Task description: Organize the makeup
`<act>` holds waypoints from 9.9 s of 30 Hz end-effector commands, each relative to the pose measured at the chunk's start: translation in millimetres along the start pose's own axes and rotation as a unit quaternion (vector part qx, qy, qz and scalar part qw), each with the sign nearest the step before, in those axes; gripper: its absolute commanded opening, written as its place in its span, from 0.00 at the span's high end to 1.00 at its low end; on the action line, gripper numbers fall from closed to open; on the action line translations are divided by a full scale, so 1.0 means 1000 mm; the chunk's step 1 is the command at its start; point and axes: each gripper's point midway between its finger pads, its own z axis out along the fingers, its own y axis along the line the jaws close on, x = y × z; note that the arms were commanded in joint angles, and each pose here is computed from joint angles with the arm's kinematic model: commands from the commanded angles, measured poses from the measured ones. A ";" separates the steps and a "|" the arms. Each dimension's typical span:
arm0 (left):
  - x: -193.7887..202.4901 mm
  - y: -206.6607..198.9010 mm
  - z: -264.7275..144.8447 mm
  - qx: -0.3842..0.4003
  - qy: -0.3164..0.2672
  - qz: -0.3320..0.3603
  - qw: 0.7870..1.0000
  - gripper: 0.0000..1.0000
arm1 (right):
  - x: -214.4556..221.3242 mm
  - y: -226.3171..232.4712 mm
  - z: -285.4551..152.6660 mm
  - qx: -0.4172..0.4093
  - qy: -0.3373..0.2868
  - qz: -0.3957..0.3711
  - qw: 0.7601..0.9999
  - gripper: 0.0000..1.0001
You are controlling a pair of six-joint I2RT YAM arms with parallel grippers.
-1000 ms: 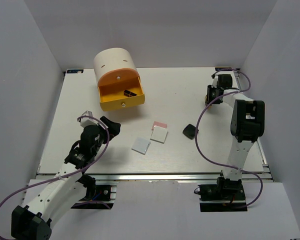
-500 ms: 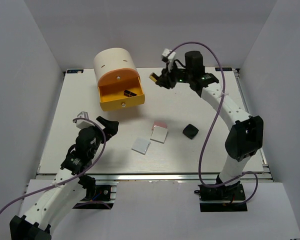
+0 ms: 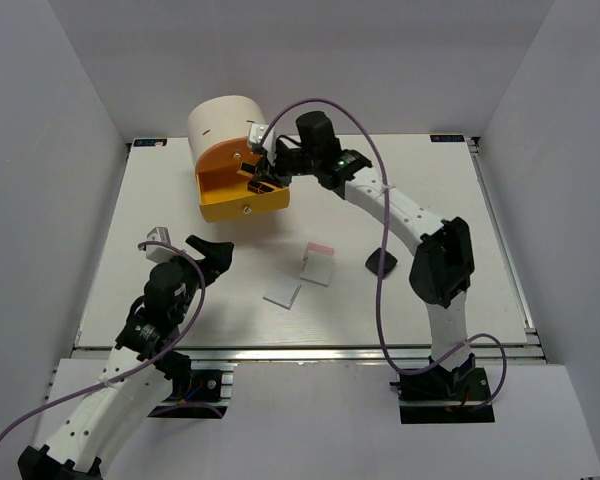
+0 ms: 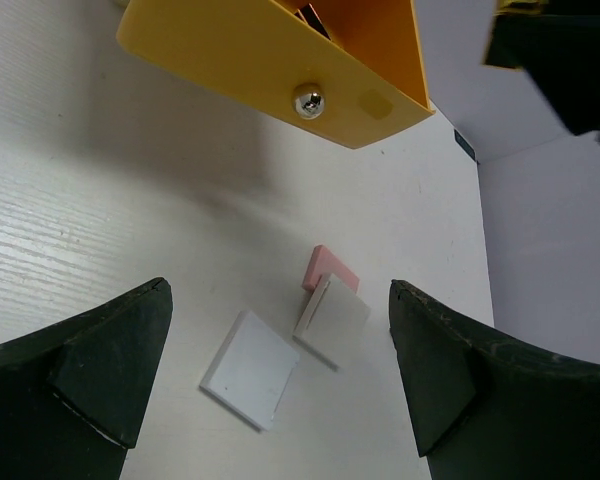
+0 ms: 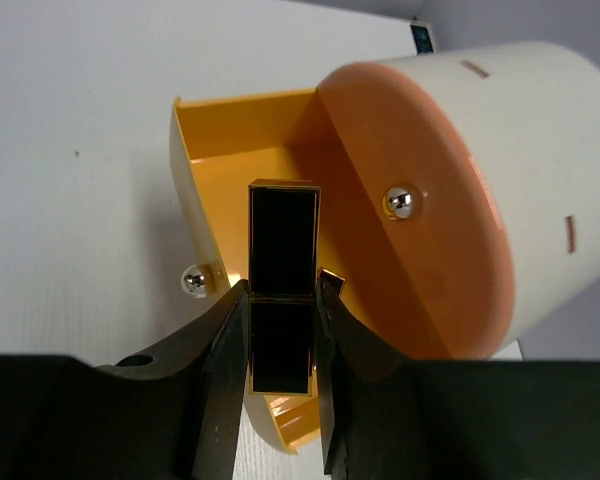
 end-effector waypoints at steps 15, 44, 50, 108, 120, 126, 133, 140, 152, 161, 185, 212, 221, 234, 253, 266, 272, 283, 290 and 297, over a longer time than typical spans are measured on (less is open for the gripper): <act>0.006 -0.001 0.007 0.002 0.007 -0.019 1.000 0.05 | 0.037 -0.027 0.030 0.049 0.051 -0.045 0.997 0.44; -0.008 -0.018 0.113 -0.084 0.010 -0.231 0.969 1.00 | 0.060 -0.065 -0.230 0.326 0.034 0.200 0.924 1.00; -0.026 -0.017 0.151 -0.127 0.001 -0.227 0.966 1.00 | 0.071 -0.062 -0.243 0.338 0.031 0.221 0.914 1.00; -0.029 -0.035 0.260 -0.060 0.073 -0.300 0.949 0.37 | 0.091 -0.072 -0.259 0.360 0.026 0.237 0.902 1.00; -0.025 -0.037 0.257 -0.042 0.071 -0.317 0.945 1.00 | 0.106 -0.059 -0.249 0.332 0.031 0.254 0.908 1.00; -0.027 -0.036 0.272 -0.041 0.068 -0.321 0.944 0.75 | 0.111 -0.061 -0.240 0.317 0.032 0.278 0.906 1.00; -0.045 -0.041 0.292 -0.050 0.049 -0.310 0.948 0.68 | 0.114 -0.058 -0.241 0.320 0.035 0.276 0.906 1.00; -0.060 -0.036 0.301 -0.061 0.034 -0.304 0.950 0.71 | 0.120 -0.053 -0.241 0.320 0.040 0.279 0.905 1.00; -0.080 -0.022 0.322 -0.069 0.018 -0.296 0.953 0.38 | 0.119 -0.056 -0.243 0.325 0.042 0.273 0.905 1.00; -0.081 -0.019 0.330 -0.065 0.021 -0.293 0.954 0.31 | 0.119 -0.055 -0.245 0.325 0.044 0.267 0.906 1.00; -0.051 -0.001 0.322 -0.074 0.053 -0.294 0.952 0.80 | 0.126 -0.049 -0.247 0.326 0.048 0.273 0.904 1.00; -0.018 0.033 0.356 -0.093 0.072 -0.273 0.955 0.55 | 0.140 -0.052 -0.251 0.334 0.054 0.285 0.897 1.00; -0.021 0.038 0.367 -0.088 0.051 -0.286 0.953 0.54 | 0.143 -0.054 -0.248 0.331 0.055 0.293 0.895 1.00; -0.002 0.048 0.350 -0.093 0.051 -0.294 0.950 0.85 | 0.144 -0.054 -0.247 0.328 0.057 0.296 0.895 1.00; 0.027 0.025 0.281 -0.065 0.080 -0.280 0.955 0.90 | 0.143 -0.040 -0.247 0.317 0.056 0.301 0.898 1.00; 0.041 0.024 0.242 -0.067 0.103 -0.265 0.956 0.55 | 0.149 -0.016 -0.237 0.261 0.069 0.302 0.914 0.99; 0.034 0.015 0.242 -0.060 0.105 -0.251 0.960 0.39 | 0.150 0.014 -0.223 0.161 0.088 0.302 0.936 0.37; 0.016 0.001 0.197 -0.055 0.113 -0.177 0.976 0.20 | 0.232 0.077 -0.240 0.154 0.299 0.316 0.887 0.11; 0.017 0.018 0.148 -0.083 0.118 -0.099 0.985 0.10 | 0.260 0.111 -0.248 0.167 0.367 0.321 0.857 0.11; 0.002 0.027 0.108 -0.099 0.091 -0.050 0.990 0.06 | 0.284 0.128 -0.244 0.170 0.413 0.315 0.837 0.11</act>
